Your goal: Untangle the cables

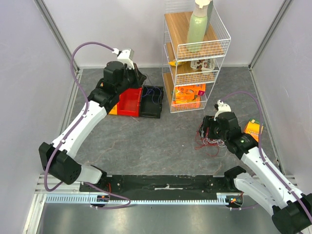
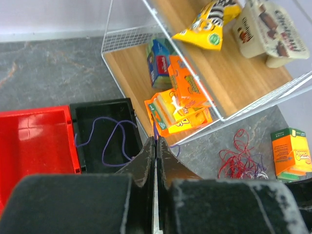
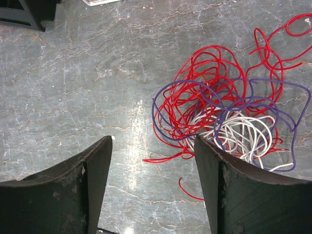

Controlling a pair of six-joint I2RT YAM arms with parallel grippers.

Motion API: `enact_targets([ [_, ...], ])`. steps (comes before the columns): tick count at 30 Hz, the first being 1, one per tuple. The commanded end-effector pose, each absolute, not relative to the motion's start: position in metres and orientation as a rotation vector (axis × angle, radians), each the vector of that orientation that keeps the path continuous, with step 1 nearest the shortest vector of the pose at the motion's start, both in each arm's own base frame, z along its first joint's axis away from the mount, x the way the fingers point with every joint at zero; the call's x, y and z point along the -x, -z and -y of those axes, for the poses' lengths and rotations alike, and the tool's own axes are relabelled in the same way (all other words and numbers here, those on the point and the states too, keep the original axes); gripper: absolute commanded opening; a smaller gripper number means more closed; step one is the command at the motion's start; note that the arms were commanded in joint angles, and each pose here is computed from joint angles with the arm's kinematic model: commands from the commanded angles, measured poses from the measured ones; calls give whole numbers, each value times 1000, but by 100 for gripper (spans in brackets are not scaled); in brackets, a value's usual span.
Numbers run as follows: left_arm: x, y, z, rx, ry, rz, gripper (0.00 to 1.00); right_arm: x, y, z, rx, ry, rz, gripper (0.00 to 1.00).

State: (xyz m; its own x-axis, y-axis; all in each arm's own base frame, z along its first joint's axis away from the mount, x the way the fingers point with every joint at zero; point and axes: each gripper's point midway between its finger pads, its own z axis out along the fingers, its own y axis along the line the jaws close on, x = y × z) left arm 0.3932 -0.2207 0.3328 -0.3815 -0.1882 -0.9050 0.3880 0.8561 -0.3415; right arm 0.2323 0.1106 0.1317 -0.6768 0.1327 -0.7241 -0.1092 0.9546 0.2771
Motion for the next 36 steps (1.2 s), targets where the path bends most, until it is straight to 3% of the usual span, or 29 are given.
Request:
enact_targets([
  [1, -393, -343, 218, -81, 662, -1801, 2, -237, -145, -114, 0, -397, -2245, 76],
  [16, -438, -255, 216, 10, 524, -1999, 2, -239, -142, -107, -65, -356, -2260, 73],
  [29, -446, -211, 233, 47, 648, -2151, 2, -242, -134, -88, -233, -242, -2277, 69],
  [36, -441, -210, 232, 33, 671, -2167, 18, -237, -125, -65, -395, -122, -2273, 66],
])
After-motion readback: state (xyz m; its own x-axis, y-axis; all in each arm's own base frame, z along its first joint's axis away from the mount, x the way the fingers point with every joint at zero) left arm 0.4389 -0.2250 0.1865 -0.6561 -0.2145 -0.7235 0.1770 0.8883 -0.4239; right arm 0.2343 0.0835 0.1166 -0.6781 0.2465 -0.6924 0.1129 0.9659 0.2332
